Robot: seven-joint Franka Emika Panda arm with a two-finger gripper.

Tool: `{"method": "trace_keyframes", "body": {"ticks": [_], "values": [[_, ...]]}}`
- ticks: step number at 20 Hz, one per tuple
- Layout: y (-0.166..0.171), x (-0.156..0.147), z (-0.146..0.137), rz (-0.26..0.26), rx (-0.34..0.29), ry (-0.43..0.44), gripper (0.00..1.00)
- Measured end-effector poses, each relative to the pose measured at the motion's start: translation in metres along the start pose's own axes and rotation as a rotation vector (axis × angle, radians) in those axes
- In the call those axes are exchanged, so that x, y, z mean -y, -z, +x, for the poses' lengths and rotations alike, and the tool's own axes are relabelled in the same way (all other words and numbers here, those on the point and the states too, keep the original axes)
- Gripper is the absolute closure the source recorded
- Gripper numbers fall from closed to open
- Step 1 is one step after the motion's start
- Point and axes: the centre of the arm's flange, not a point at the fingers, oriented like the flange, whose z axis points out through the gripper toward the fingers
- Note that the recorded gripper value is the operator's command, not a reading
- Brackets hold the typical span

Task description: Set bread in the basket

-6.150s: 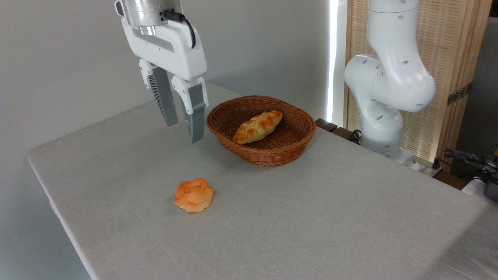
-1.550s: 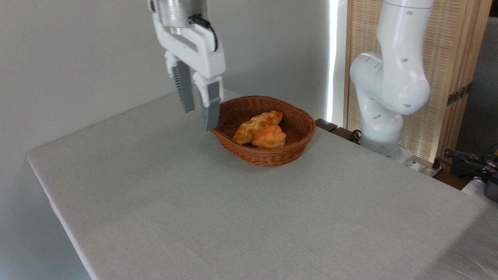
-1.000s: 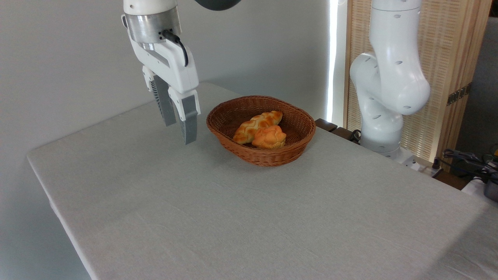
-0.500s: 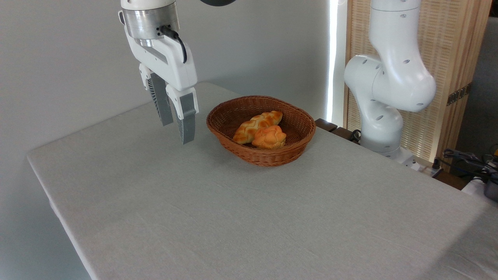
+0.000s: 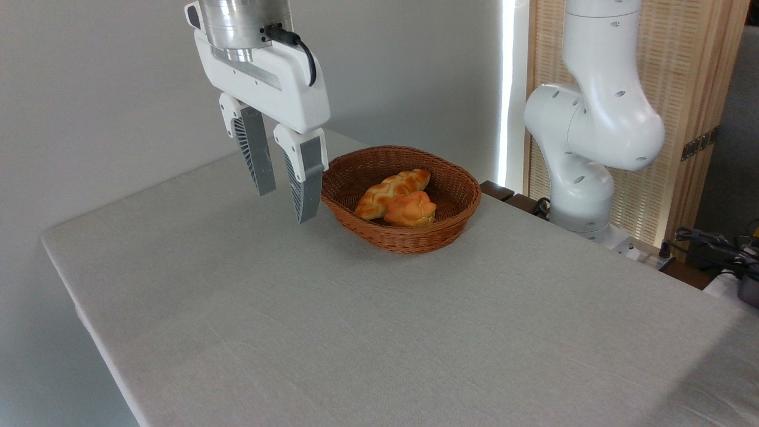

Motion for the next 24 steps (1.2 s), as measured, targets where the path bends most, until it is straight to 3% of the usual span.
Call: {"method": "trace_keyframes", "body": {"ticks": [9,15,24], "values": [[-0.0006,-0.0009,0.0009,0.000,0.001,-0.002,0.00],[-0.0040,-0.0040,0.0028,0.053,0.062,-0.028,0.00],[-0.0052,-0.0046,0.0039,0.054,0.066,-0.031,0.00]]}}
